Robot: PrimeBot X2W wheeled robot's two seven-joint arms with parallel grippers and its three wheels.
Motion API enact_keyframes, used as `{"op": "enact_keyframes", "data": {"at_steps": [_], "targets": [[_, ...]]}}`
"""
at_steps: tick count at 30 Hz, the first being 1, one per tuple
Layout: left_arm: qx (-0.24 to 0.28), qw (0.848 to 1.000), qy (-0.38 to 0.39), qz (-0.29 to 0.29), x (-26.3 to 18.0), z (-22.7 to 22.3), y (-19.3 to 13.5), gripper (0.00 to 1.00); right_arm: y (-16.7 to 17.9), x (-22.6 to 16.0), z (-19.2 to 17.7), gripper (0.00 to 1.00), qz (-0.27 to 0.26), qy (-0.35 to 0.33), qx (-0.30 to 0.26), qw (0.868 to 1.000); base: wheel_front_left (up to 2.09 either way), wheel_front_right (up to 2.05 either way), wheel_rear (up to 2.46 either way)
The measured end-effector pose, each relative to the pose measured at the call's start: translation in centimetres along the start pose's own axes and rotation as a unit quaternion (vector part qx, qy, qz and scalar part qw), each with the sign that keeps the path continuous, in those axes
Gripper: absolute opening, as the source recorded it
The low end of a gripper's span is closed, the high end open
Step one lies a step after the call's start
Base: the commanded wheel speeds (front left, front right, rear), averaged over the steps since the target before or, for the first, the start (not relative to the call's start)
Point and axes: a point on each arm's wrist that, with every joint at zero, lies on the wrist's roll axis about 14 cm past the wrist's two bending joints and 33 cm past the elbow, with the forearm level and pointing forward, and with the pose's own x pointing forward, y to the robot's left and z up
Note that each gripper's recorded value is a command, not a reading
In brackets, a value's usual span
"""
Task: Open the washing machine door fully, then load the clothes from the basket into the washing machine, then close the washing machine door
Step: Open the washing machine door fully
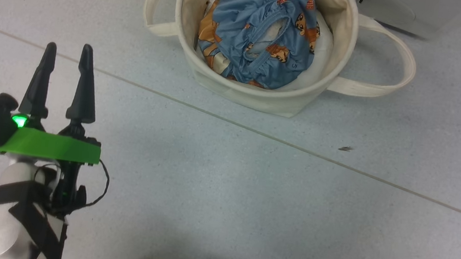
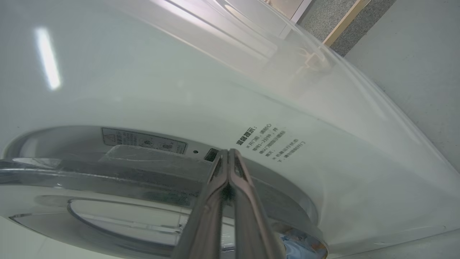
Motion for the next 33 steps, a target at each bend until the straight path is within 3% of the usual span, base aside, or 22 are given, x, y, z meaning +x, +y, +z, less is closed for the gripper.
{"op": "enact_keyframes", "data": {"at_steps": [9, 19, 33], "targets": [[0.003, 1.000, 0.004, 0.008, 0.4, -0.5, 0.5, 1.00, -0.1, 1.5, -0.7, 0.00, 0.006, 0.028, 0.038, 0.999, 0.00, 0.00, 0.00], [0.003, 1.000, 0.006, 0.010, 0.4, -0.7, 0.5, 1.00, 0.2, 1.2, -3.2, 0.00, 0.001, 0.143, 0.042, 0.989, 0.00, 0.00, 0.00], [-0.011, 1.000, -0.024, -0.002, -0.5, 2.4, -0.6, 1.00, 2.0, -6.2, -6.7, 0.00, -0.020, 0.291, 0.058, 0.955, 0.00, 0.00, 0.00]]}}
